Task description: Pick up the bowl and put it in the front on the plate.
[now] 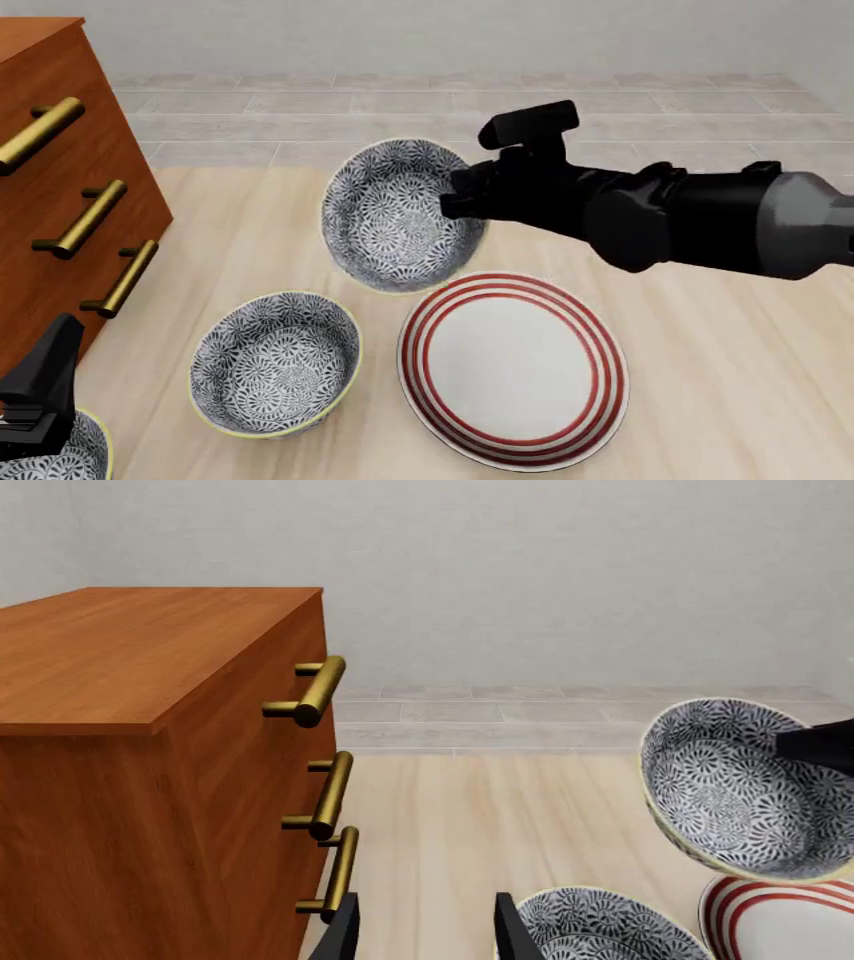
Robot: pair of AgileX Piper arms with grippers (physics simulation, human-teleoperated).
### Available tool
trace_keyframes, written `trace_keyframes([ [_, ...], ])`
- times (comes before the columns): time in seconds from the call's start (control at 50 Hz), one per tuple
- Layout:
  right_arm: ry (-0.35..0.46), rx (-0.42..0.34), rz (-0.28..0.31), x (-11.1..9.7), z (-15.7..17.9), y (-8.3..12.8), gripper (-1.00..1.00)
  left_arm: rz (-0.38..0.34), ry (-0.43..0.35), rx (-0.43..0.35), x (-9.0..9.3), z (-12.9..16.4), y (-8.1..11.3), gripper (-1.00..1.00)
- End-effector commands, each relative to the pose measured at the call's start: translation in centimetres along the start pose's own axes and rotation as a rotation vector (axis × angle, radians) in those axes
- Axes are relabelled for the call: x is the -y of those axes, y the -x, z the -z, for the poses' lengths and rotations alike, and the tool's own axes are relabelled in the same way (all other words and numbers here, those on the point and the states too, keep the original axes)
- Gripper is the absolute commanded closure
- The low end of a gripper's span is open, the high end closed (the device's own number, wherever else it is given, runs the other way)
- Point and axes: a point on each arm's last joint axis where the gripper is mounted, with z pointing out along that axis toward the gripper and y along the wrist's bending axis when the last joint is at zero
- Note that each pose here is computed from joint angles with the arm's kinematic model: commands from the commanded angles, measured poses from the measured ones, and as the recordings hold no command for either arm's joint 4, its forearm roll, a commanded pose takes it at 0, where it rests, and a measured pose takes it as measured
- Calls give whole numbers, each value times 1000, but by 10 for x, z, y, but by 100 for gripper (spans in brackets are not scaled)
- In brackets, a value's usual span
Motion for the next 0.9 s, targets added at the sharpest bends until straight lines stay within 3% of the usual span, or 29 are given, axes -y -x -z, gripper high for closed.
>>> trace_keyframes([
  [0.02, -6, 9, -44, 2, 17, -10, 100, 0, 0, 0, 0, 0, 0, -100],
  [0.9, -65, -39, -96, 23, 54, -59, 100, 0, 0, 0, 0, 0, 0, -100],
])
